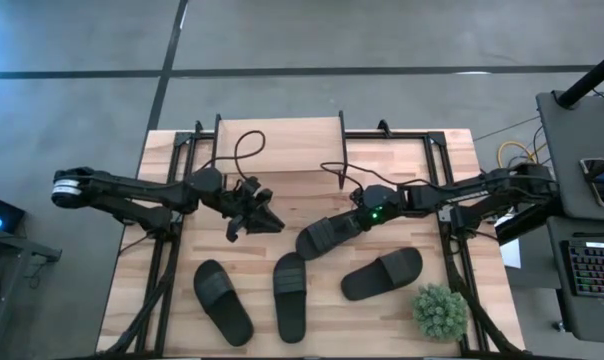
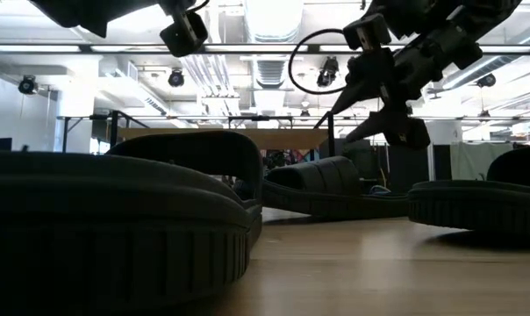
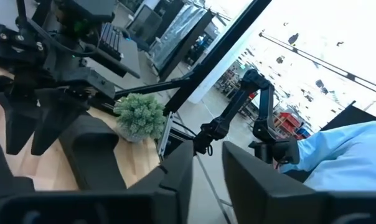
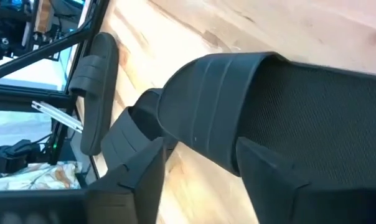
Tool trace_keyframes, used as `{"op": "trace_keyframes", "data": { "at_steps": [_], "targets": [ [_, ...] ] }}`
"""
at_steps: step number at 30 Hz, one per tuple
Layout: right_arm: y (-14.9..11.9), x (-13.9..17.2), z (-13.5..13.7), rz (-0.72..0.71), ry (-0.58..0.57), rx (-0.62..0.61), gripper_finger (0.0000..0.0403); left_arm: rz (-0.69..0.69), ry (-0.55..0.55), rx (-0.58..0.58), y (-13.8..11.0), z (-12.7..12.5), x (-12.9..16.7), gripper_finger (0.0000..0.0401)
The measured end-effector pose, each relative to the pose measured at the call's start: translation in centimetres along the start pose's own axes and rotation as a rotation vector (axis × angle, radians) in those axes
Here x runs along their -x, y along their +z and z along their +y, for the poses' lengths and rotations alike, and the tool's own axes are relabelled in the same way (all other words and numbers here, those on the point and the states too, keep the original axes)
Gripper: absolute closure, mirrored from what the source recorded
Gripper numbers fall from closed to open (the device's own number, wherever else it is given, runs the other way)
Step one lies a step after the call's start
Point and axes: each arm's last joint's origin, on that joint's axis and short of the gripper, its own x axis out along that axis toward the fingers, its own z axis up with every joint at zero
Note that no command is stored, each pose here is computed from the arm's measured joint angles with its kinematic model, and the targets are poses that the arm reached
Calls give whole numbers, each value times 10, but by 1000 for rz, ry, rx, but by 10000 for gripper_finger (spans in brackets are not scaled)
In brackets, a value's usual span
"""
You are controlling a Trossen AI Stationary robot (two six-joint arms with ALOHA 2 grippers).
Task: Pick and place slides into the shelf
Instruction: Put the top small black slide on the shelf
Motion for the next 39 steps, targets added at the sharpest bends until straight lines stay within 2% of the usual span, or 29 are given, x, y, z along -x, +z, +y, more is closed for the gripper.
{"op": "trace_keyframes", "data": {
  "at_steps": [3, 7, 13, 20, 23, 25, 35, 39],
  "targets": [
    [0, 0, 0, 12, 6, -13, 186, 26, 36, 37, -1, 3, 4, 292],
    [-1, 0, -1, 29, 0, -28, 178, 53, 86, 57, -2, 2, 12, 288],
    [-4, -2, -9, 22, -97, -29, 177, 116, 205, 60, -8, -4, 31, 288],
    [-8, -28, -20, 49, -131, -28, 177, 99, 284, 48, -11, -12, 52, 287],
    [-7, -38, -22, 37, -112, -26, 177, 87, 316, 47, -11, -15, 57, 287],
    [-5, -42, -20, 21, -84, -21, 177, 79, 326, 45, -11, -17, 60, 287],
    [6, -70, -5, 38, -86, 36, 177, 101, 349, 47, -14, -16, 63, 287],
    [9, -78, 1, 45, -90, 51, 196, 117, 362, 56, -15, -14, 62, 287]
  ]
}}
